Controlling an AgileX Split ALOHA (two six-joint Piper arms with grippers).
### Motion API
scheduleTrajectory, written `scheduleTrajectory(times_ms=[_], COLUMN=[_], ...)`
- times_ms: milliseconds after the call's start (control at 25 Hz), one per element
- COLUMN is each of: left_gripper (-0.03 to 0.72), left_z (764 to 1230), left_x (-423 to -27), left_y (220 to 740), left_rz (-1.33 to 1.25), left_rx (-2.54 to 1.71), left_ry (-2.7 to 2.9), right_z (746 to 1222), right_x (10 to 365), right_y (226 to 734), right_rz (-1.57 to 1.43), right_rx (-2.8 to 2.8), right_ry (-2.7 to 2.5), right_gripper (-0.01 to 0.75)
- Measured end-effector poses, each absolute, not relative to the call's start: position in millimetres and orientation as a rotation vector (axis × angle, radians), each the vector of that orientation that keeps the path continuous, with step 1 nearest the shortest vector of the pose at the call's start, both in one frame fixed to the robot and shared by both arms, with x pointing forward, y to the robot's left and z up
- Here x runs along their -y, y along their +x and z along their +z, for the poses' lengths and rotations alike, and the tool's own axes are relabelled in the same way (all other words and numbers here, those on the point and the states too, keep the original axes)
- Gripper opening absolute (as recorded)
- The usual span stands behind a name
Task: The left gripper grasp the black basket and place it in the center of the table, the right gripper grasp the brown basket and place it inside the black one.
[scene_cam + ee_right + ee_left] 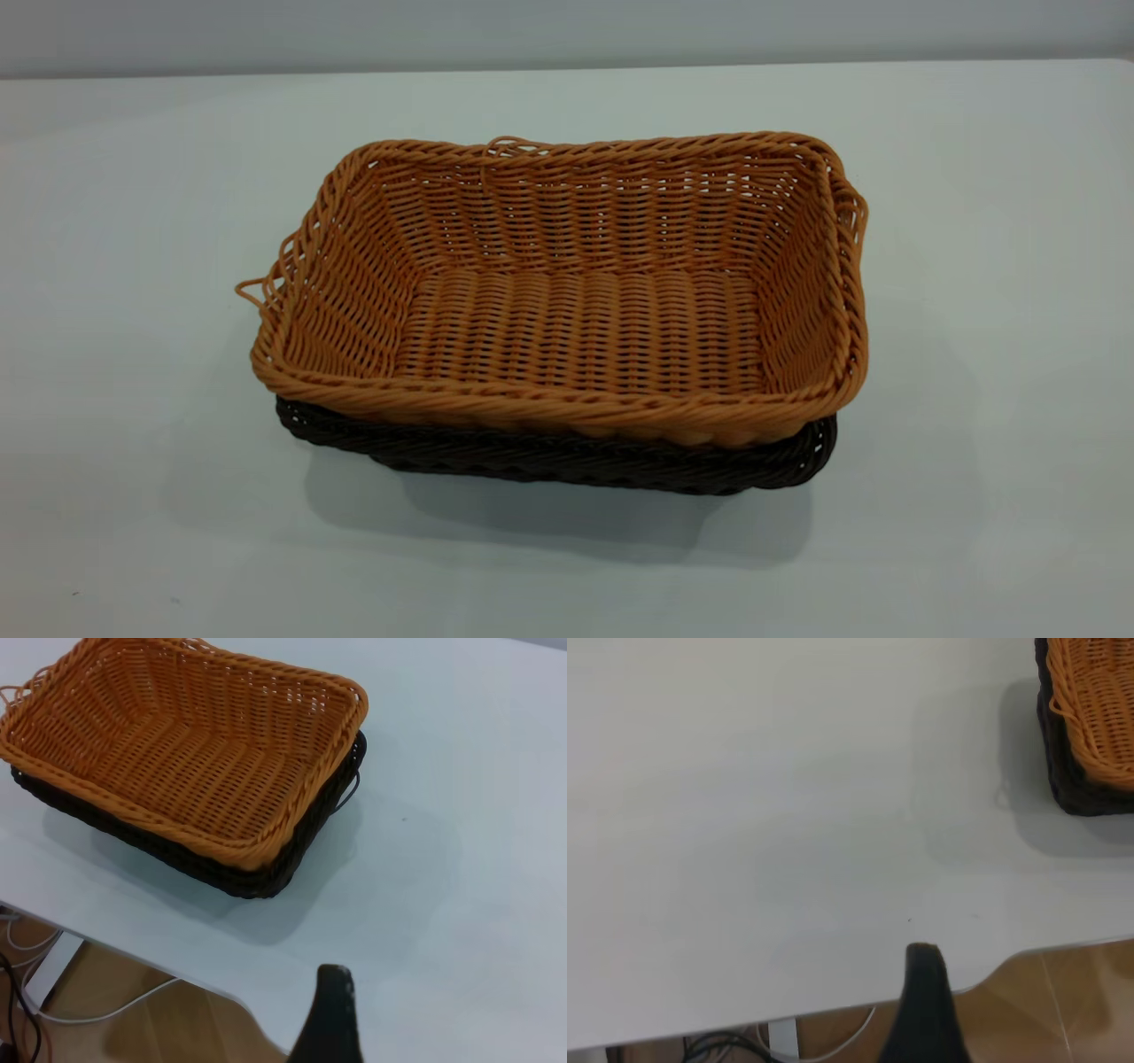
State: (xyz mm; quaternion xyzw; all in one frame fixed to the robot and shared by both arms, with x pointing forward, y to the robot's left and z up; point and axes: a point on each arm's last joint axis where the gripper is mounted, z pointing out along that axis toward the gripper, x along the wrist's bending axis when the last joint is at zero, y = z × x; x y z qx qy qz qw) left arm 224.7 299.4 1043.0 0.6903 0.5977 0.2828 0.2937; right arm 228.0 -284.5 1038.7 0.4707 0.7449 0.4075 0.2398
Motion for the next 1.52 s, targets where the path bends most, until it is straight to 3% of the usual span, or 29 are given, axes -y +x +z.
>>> scheduleTrajectory(times_ms=[1520], left_gripper=[0.527], left_z=[1033.6], left_x=[-305.6], left_y=[222.6], left_rz=[0.86], left_rx=[-1.746], left_ry=[1.635], right_z=[1038.6], right_x=[284.4], right_y=[228.0], right_rz=[1.114], right_rx=[-2.04], right_ry=[1.286], right_gripper=[0.584])
